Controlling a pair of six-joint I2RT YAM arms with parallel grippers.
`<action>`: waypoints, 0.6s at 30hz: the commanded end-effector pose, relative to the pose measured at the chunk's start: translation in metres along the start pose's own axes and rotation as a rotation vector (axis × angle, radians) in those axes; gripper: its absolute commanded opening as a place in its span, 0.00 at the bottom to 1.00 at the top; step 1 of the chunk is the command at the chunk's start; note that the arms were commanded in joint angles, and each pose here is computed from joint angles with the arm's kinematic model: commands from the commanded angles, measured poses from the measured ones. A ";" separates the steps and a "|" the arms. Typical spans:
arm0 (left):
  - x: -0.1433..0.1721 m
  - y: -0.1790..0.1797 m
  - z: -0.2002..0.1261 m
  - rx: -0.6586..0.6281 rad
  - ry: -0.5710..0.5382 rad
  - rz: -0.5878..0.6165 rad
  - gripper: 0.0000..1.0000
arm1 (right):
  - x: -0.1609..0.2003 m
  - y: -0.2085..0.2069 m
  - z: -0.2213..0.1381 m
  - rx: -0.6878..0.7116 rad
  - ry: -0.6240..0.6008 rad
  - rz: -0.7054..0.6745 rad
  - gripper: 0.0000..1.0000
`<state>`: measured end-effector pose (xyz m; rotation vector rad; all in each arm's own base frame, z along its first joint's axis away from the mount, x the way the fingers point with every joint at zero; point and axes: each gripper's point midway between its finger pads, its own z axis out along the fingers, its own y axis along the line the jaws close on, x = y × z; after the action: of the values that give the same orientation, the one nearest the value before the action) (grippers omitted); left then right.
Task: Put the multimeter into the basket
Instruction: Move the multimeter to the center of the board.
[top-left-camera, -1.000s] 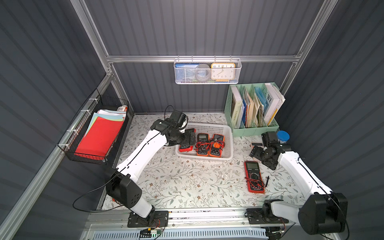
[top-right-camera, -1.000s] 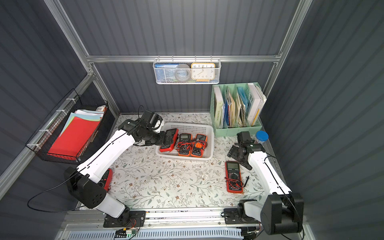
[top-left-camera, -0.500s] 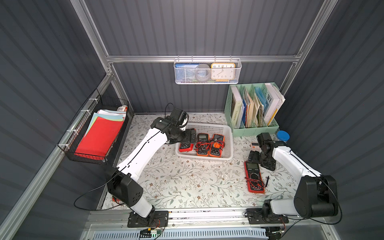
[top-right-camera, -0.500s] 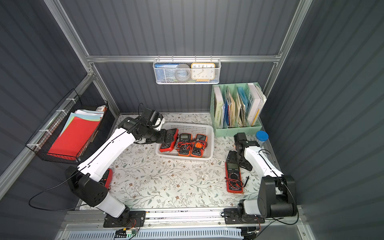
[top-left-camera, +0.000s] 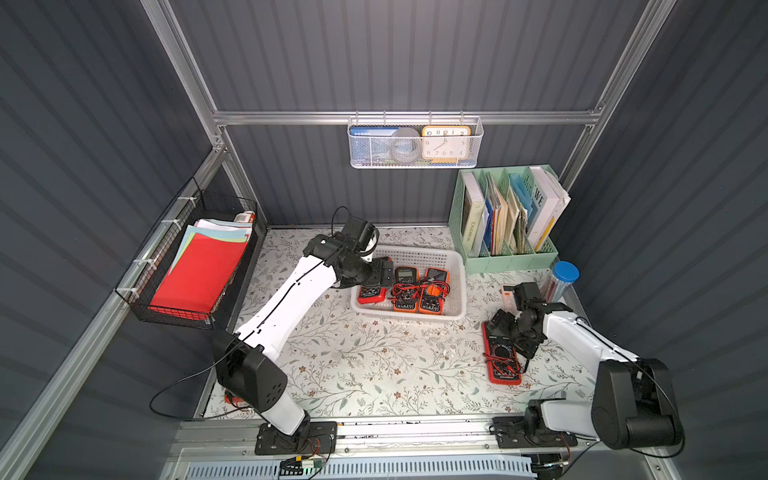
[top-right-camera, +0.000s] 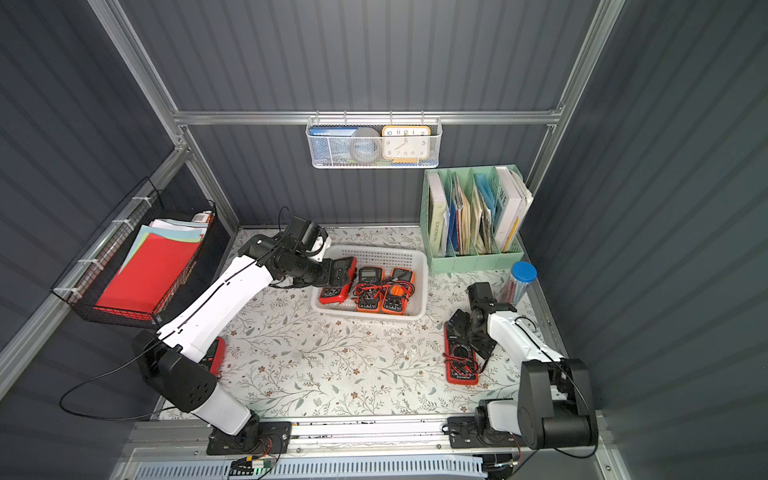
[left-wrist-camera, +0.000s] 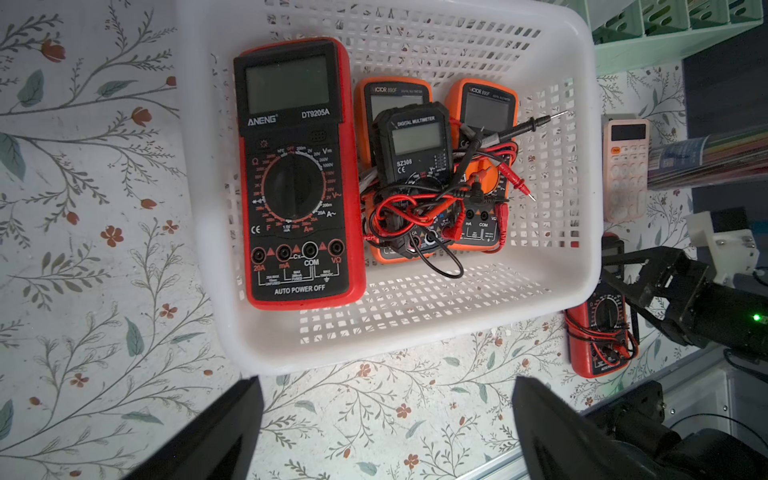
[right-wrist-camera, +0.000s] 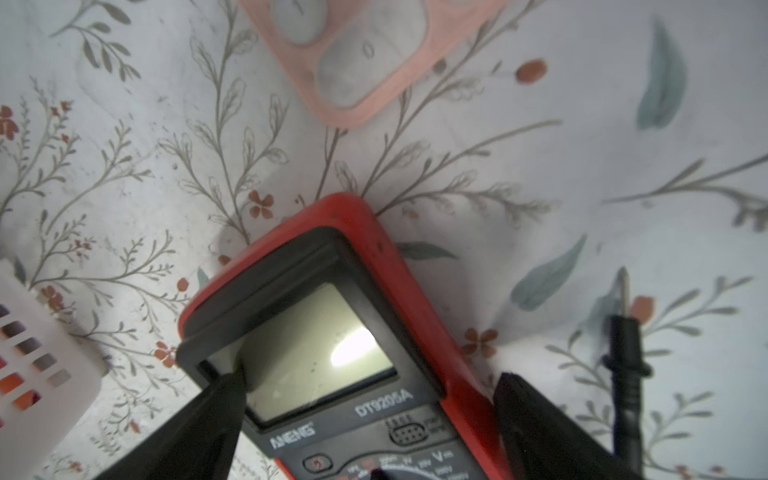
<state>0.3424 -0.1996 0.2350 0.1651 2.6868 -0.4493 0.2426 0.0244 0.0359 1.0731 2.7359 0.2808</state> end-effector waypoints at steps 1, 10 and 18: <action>0.004 -0.001 -0.007 0.007 -0.007 0.017 0.99 | 0.017 0.016 -0.001 -0.106 0.055 0.081 0.99; 0.004 -0.004 -0.006 0.014 -0.004 0.016 0.99 | 0.013 0.027 -0.037 -0.054 -0.060 -0.100 0.99; 0.007 -0.006 -0.004 0.015 0.007 0.031 0.99 | 0.012 0.019 -0.043 0.194 -0.010 -0.458 0.99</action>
<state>0.3404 -0.2029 0.2349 0.1782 2.6872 -0.4527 0.2578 0.0564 0.0890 0.6451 2.8023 0.1758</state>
